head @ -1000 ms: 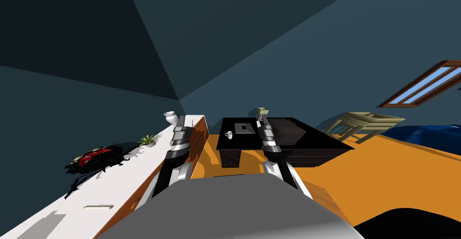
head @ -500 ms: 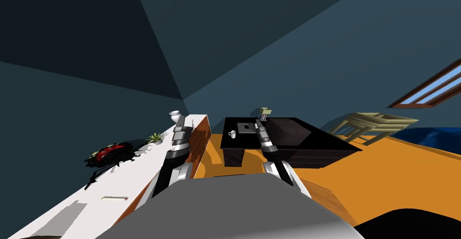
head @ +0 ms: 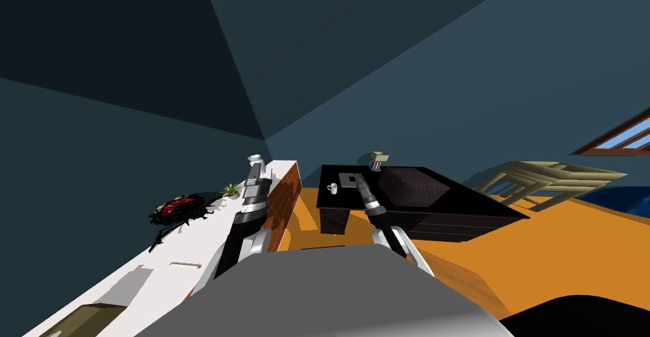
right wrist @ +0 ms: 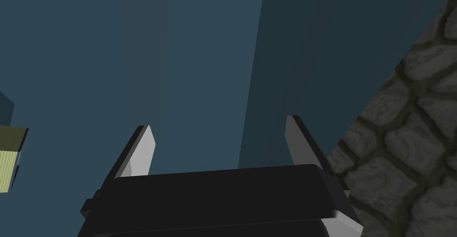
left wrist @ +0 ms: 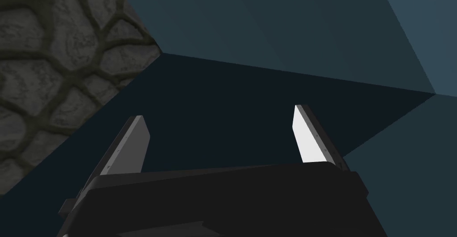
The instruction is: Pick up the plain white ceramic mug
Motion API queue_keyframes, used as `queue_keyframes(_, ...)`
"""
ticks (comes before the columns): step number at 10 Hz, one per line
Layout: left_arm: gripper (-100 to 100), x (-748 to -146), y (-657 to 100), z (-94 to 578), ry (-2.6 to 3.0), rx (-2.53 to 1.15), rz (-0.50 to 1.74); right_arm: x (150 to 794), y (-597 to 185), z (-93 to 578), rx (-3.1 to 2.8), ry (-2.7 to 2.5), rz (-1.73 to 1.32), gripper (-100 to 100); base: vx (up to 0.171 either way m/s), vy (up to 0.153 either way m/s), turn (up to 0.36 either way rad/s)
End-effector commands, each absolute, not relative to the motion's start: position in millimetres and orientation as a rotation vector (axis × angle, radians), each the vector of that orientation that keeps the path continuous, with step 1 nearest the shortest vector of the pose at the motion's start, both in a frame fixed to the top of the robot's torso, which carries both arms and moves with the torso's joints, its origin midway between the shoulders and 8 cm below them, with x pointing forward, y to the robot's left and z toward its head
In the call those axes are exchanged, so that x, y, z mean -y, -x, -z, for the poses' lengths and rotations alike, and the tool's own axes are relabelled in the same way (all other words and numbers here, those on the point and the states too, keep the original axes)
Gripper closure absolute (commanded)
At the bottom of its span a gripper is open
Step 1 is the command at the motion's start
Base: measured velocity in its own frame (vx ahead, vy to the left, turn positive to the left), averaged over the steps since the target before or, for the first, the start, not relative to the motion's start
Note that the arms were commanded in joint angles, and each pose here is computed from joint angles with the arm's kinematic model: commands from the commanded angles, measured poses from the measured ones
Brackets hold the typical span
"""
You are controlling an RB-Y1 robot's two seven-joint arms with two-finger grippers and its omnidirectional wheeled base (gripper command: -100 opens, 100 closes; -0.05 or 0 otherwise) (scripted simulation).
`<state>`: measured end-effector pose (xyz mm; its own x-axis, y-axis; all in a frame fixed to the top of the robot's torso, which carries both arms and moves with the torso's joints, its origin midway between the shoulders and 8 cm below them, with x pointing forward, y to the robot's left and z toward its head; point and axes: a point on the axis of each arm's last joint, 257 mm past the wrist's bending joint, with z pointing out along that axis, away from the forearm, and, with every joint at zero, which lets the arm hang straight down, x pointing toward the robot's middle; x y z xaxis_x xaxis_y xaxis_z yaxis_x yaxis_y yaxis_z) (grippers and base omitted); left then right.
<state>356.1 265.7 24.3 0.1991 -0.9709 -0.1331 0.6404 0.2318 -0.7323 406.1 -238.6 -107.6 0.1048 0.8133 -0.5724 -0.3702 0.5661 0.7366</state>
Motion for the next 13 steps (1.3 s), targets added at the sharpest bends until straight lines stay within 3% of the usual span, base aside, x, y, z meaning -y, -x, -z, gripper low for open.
queue_keyframes(1, 0, -266, -356, -24, 0.604, -0.666, 1.227, 240, -410, 123, -1.203, -0.438, -0.869, -100, -0.015, 0.08, 0.023)
queue_keyframes(13, 0, -266, -356, -24, 0.604, -0.666, 1.227, 269, -431, 262, -1.557, -0.003, -0.341, -100, -0.01, 0.081, 0.081)
